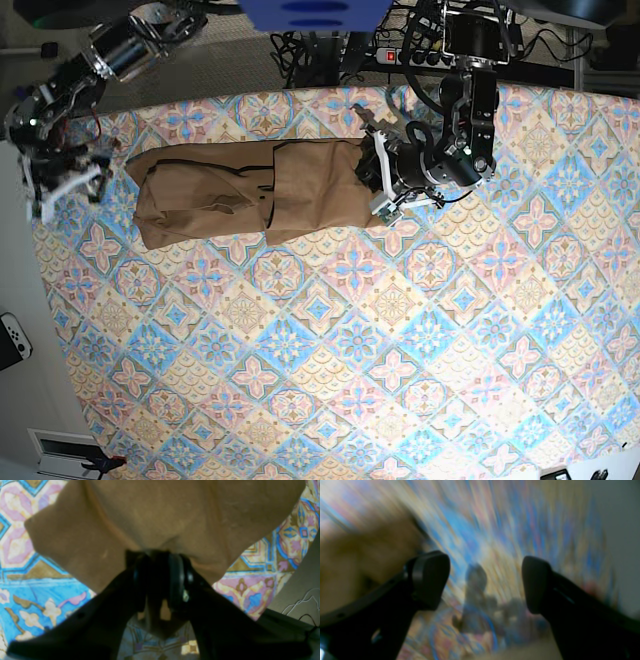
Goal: Layout the t-shirt on the table in an organized manner, then fold the t-shirt properly
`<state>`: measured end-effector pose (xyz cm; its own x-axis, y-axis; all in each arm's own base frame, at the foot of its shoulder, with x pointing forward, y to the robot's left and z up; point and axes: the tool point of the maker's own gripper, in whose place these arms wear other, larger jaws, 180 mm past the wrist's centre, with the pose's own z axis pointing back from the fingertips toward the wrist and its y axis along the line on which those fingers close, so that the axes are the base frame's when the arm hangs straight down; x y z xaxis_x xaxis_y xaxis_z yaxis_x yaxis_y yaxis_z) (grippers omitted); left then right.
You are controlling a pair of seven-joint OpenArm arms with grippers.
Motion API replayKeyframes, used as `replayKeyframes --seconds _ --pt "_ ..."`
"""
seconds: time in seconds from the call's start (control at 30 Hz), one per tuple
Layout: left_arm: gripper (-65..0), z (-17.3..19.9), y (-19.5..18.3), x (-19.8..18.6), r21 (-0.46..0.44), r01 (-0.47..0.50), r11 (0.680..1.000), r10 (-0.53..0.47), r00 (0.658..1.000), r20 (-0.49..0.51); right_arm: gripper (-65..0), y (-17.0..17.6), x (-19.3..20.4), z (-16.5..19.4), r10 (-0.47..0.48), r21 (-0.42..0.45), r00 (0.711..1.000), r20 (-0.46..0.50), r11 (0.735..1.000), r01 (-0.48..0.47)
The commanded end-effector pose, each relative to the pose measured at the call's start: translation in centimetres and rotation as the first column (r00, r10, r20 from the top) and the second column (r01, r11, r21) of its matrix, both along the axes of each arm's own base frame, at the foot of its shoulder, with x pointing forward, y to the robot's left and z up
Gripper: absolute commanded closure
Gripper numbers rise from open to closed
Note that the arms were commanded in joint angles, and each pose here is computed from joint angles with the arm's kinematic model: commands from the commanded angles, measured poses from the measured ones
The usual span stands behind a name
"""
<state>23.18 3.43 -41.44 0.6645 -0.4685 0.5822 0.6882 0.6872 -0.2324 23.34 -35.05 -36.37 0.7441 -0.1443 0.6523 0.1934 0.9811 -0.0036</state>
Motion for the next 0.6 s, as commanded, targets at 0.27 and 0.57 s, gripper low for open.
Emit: replayKeyframes --seconds 0.27,0.57 --pt "-14.6 0.4 0.1 0.5 0.005 0.005 1.000 -0.005 1.000 0.016 -46.9 1.6 2.1 -1.7 0.016 0.154 0.997 0.080 0.988 -0.028" --pt "-14.5 0.4 0.0 0.5 0.005 0.007 1.000 -0.007 1.000 0.016 -46.9 4.2 1.8 -5.3 -0.006 0.352 0.997 0.073 0.936 -0.020"
